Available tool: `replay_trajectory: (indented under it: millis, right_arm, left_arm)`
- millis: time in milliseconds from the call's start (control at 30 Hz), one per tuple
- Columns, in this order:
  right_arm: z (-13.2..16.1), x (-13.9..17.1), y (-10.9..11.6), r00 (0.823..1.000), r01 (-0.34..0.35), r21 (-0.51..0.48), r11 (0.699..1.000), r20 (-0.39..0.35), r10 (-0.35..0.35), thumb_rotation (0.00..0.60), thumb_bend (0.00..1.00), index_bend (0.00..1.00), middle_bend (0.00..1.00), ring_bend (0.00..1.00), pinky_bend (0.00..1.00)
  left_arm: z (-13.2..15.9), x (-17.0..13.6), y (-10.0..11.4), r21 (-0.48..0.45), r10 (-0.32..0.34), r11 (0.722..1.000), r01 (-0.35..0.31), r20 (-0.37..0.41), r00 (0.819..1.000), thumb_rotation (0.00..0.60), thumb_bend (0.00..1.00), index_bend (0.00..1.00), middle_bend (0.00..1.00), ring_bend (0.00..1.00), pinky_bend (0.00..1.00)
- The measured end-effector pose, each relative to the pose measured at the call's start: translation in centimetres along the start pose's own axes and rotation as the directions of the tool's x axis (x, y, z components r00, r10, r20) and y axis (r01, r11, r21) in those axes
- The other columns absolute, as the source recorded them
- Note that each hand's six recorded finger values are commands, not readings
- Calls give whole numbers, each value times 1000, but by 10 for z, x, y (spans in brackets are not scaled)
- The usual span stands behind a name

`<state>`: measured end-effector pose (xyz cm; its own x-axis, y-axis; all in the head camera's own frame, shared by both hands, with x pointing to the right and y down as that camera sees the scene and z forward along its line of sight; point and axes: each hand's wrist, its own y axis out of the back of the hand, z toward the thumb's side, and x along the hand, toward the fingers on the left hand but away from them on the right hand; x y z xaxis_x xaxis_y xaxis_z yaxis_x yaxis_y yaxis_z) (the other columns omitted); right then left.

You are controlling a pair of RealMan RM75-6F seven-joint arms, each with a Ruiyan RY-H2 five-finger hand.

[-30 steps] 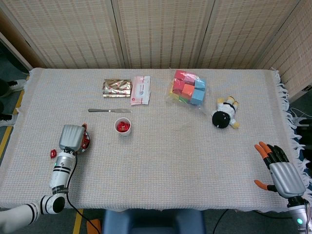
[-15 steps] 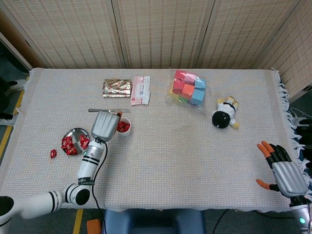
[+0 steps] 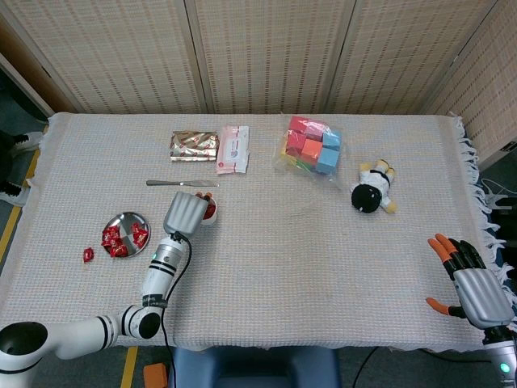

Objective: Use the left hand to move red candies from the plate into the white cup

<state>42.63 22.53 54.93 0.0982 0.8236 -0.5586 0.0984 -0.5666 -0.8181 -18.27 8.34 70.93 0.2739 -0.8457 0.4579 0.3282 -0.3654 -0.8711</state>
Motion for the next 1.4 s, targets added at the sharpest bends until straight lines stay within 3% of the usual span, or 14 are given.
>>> replay_trajectory:
  millis: [133, 433, 600, 733, 900, 1067, 1400]
  right_arm:
    - [1, 0, 0, 1000, 2, 2, 1000, -2, -2, 600, 53, 0, 0, 0, 0]
    - [2, -1, -2, 1000, -1, 7, 1000, 1, 1, 600, 52, 0, 0, 0, 0]
    - [2, -1, -2, 1000, 0, 7, 1000, 0, 0, 600, 52, 0, 0, 0, 0]
    - [0, 0, -2, 1000, -2, 5, 1000, 7, 2, 600, 53, 0, 0, 0, 0]
    - [3, 1, -3, 1000, -8, 7, 1000, -6, 8, 600, 52, 0, 0, 0, 0]
    - [9, 2, -5, 1000, -9, 11, 1000, -26, 9, 600, 53, 0, 0, 0, 0]
    - [11, 1, -7, 999, -20, 10, 1000, -41, 20, 600, 52, 0, 0, 0, 0]
  left_arm:
    - [-5, -1, -2, 4, -17, 1000, 17, -5, 1000, 600, 471, 174, 317, 698, 1000]
    - [-17, -10, -3, -3, -23, 1000, 23, -5, 1000, 600, 464, 213, 333, 698, 1000]
    - [-20, -17, 2, -29, -1, 1000, 1, -1, 1000, 600, 462, 153, 305, 698, 1000]
    - [-38, -43, 4, -93, 29, 995, -30, -17, 999, 600, 450, 119, 253, 698, 1000]
    - [-87, -97, -30, -162, -37, 987, 21, -98, 995, 600, 436, 159, 245, 698, 1000]
    - [-127, -151, -75, -201, -142, 974, 103, -191, 971, 600, 431, 197, 286, 699, 1000]
    - [-168, -177, -126, -145, -208, 975, 170, -311, 927, 600, 431, 200, 286, 698, 1000]
